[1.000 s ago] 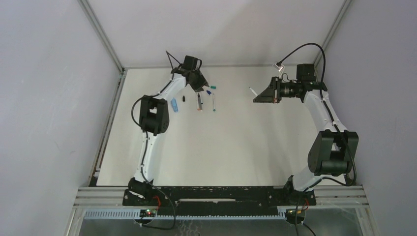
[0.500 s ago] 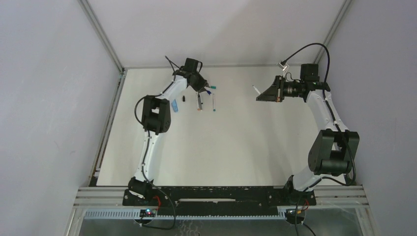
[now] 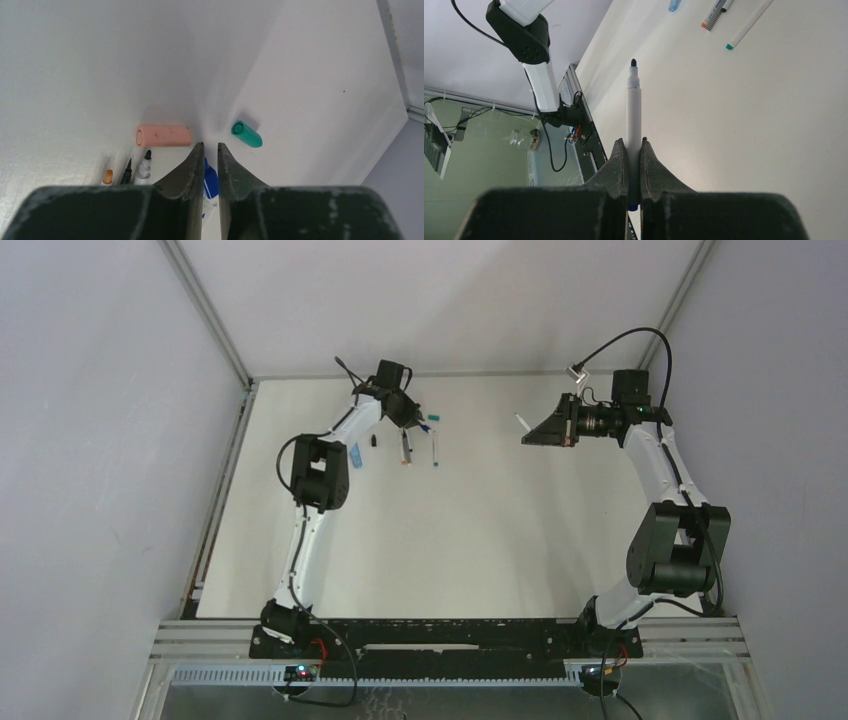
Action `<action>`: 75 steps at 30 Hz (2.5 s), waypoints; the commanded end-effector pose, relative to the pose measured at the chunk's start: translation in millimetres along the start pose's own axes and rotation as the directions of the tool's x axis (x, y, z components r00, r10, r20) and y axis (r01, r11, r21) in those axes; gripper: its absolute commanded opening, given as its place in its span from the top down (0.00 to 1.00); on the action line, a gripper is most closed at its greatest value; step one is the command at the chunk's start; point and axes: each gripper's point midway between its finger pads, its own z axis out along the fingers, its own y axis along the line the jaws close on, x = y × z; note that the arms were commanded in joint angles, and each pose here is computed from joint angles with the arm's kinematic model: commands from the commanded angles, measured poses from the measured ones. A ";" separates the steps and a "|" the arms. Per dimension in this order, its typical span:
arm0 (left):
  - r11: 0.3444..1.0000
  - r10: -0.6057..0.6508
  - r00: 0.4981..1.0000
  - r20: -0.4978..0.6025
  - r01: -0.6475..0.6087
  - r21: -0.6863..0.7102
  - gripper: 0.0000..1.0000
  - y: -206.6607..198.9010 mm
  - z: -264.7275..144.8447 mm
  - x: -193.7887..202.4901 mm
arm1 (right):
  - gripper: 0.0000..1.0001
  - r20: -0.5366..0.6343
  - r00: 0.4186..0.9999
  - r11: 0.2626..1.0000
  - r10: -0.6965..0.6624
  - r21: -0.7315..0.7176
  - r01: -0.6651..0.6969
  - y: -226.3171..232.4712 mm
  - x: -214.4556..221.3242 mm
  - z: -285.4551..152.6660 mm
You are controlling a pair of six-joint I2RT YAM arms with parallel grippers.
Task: Insert the pens into the pen caps
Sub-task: Move the pen cap to the center of the board.
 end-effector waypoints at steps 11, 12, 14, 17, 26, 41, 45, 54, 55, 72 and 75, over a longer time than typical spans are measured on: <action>0.999 0.032 0.998 -0.051 -0.030 0.030 0.82 -10.2 -9.7 9.3 | 1.00 0.032 0.999 1.000 -0.014 -0.009 0.014 0.4 -7.4 -8.9; 0.999 0.048 0.997 -0.064 -0.047 0.019 0.82 -5.8 -11.1 13.7 | 1.00 0.033 0.999 1.000 -0.014 -0.008 0.014 0.5 -7.5 -9.1; 0.997 0.082 0.993 -0.079 -0.081 0.015 0.82 -2.7 -17.9 18.6 | 1.00 0.034 0.999 1.000 -0.015 -0.008 0.015 0.7 -7.8 -9.7; 0.991 0.133 0.985 -0.114 -0.134 -0.004 0.82 8.9 -25.2 31.9 | 1.00 0.035 0.999 1.000 -0.016 -0.009 0.016 1.2 -8.0 -9.9; 0.962 0.269 0.946 -0.182 -0.272 0.010 0.81 16.6 -47.3 63.4 | 1.00 0.038 0.999 1.000 -0.027 -0.011 0.027 5.8 -8.7 -11.0; 0.959 0.270 0.963 0.013 -0.270 0.084 0.66 -18.6 -70.2 12.8 | 1.00 0.038 0.998 0.999 -0.042 -0.018 0.042 12.3 -8.7 -11.6; 0.957 0.263 0.965 -0.006 -0.260 0.128 0.58 -28.9 -56.5 9.9 | 1.00 0.038 0.998 0.999 -0.042 -0.017 0.043 12.0 -8.6 -11.6; 0.965 0.221 0.973 -0.057 -0.210 0.159 0.59 -32.1 -34.9 16.7 | 1.00 0.041 0.999 0.999 -0.036 -0.011 0.036 8.3 -9.1 -13.1; 0.967 0.217 0.974 -0.063 -0.206 0.148 0.60 -29.7 -33.6 17.6 | 1.00 0.042 0.999 0.999 -0.034 -0.010 0.034 8.1 -9.2 -13.4; 0.975 0.214 0.967 -0.136 -0.205 0.081 0.67 -11.5 -21.9 37.4 | 1.00 0.046 0.998 0.999 -0.033 -0.007 0.034 7.0 -9.6 -15.1; 0.975 0.220 0.964 -0.147 -0.211 0.076 0.69 -10.8 -20.3 42.4 | 1.00 0.047 0.998 0.999 -0.037 -0.010 0.037 7.9 -9.9 -15.4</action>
